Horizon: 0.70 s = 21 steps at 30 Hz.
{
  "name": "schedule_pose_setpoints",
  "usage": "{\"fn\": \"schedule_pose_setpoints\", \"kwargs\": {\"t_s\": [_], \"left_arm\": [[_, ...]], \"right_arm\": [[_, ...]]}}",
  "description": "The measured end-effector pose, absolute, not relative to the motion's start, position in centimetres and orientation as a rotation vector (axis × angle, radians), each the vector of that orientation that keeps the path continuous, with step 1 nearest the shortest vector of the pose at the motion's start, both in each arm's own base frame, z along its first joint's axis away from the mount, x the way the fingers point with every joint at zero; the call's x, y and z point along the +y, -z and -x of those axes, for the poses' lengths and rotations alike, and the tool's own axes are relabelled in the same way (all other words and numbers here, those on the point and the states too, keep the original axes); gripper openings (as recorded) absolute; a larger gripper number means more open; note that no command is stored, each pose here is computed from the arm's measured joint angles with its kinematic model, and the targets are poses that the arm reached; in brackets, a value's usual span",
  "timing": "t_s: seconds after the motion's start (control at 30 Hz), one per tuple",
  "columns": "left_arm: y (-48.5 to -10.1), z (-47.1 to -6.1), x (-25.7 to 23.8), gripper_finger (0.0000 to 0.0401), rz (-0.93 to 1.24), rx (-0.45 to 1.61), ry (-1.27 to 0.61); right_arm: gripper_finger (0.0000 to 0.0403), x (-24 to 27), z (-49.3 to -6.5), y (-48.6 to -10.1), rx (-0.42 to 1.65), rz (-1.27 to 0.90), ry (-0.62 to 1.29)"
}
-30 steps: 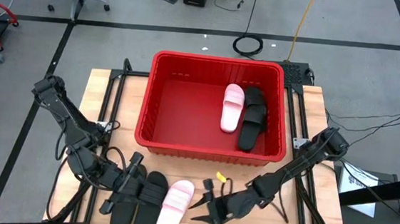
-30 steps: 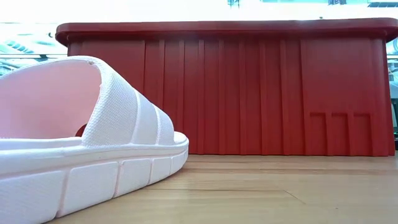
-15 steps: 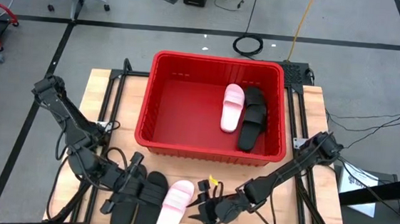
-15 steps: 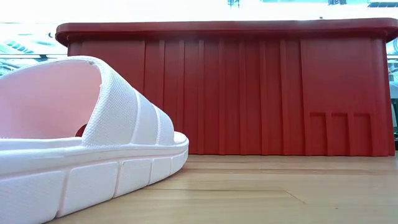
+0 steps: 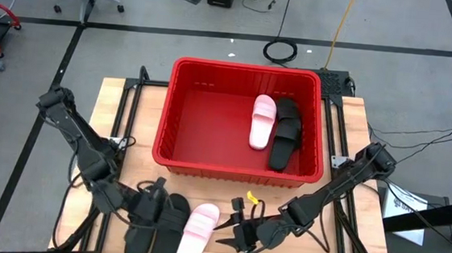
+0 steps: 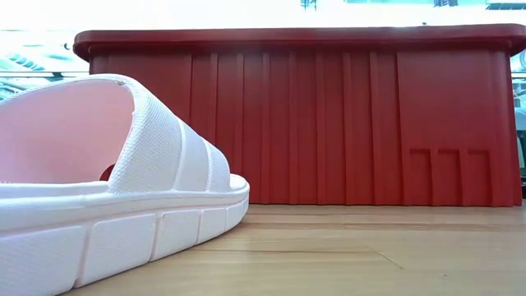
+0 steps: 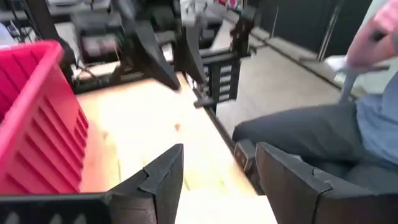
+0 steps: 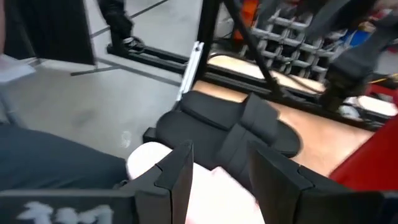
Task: Pick and place slides into bin
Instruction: Put the pink slide into the red bin
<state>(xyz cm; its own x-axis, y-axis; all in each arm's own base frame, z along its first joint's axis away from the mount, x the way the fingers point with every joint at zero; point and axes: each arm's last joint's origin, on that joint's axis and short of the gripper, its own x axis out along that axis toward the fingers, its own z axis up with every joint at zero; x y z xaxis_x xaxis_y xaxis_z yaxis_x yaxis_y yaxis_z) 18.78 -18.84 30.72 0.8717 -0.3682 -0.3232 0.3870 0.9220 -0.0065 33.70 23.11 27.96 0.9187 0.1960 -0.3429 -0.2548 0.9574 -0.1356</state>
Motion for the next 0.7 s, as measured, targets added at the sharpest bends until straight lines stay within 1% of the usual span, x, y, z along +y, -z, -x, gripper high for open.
{"fn": "schedule_pose_setpoints", "kwargs": {"t_s": [0.2,0.47,0.7], "left_arm": [[-28.2,-20.7,-19.9,0.0202,-0.144,0.379,0.365],[-24.7,-23.3,-20.5,0.0202,-0.121,0.487,0.284],[-21.8,-24.2,-21.7,0.0202,-0.098,0.566,0.307]], "right_arm": [[0.0139,22.5,-33.0,-29.3,0.306,0.220,-0.112],[0.0139,21.7,-31.9,-30.5,0.326,0.267,-0.111],[0.0139,21.2,-31.5,-31.4,0.312,0.293,-0.070]]}}
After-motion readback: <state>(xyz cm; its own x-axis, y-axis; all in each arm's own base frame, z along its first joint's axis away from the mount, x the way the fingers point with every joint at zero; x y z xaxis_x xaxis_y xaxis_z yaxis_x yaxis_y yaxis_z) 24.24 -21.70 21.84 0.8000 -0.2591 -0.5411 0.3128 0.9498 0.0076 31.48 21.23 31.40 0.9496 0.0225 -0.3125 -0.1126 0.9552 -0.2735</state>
